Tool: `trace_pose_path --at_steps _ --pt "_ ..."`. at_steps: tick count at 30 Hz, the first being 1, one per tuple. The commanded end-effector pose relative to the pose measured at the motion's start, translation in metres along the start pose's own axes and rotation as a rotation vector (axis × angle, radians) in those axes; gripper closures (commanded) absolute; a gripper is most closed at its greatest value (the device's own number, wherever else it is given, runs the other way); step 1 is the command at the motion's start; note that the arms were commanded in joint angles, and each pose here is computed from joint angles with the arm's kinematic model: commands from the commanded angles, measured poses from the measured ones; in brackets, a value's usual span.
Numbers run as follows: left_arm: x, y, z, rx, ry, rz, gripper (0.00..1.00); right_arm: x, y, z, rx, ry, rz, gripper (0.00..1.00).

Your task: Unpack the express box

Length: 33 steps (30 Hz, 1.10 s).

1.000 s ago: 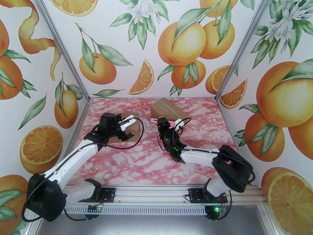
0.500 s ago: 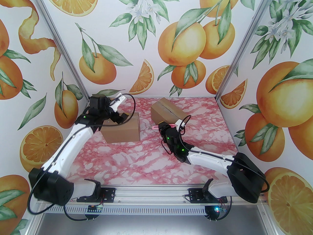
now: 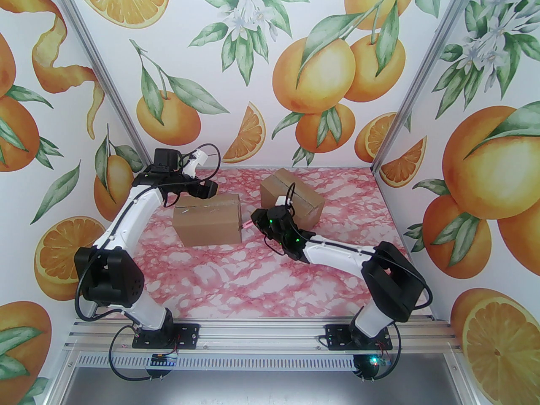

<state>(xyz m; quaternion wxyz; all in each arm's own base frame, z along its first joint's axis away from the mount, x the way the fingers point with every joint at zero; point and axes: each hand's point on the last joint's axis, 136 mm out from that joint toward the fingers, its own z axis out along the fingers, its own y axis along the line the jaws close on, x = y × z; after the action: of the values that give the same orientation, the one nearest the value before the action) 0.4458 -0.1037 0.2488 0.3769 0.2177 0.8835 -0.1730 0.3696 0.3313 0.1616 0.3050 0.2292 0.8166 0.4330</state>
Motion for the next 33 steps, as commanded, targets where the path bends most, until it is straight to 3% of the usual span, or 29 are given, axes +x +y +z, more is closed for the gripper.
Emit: trace_pose_path --at_steps 1,6,13,23,33 --pt "-0.004 0.000 -0.002 0.004 0.015 -0.020 0.06 0.017 -0.018 0.008 0.099 0.136 -0.064 1.00" --pt "-0.003 0.034 0.001 -0.148 0.050 0.002 0.05 0.023 -0.022 0.011 0.236 0.243 -0.180 1.00" --pt "0.004 0.069 0.017 -0.188 0.106 -0.059 0.05 0.025 -0.030 0.001 0.396 0.374 -0.352 1.00" --pt "0.022 0.074 0.030 -0.175 0.158 -0.052 0.05 0.044 -0.076 -0.032 0.634 0.659 -0.520 1.00" --pt "0.031 0.069 0.022 -0.194 0.136 -0.015 0.05 0.038 -0.098 -0.039 0.853 0.753 -0.739 1.00"
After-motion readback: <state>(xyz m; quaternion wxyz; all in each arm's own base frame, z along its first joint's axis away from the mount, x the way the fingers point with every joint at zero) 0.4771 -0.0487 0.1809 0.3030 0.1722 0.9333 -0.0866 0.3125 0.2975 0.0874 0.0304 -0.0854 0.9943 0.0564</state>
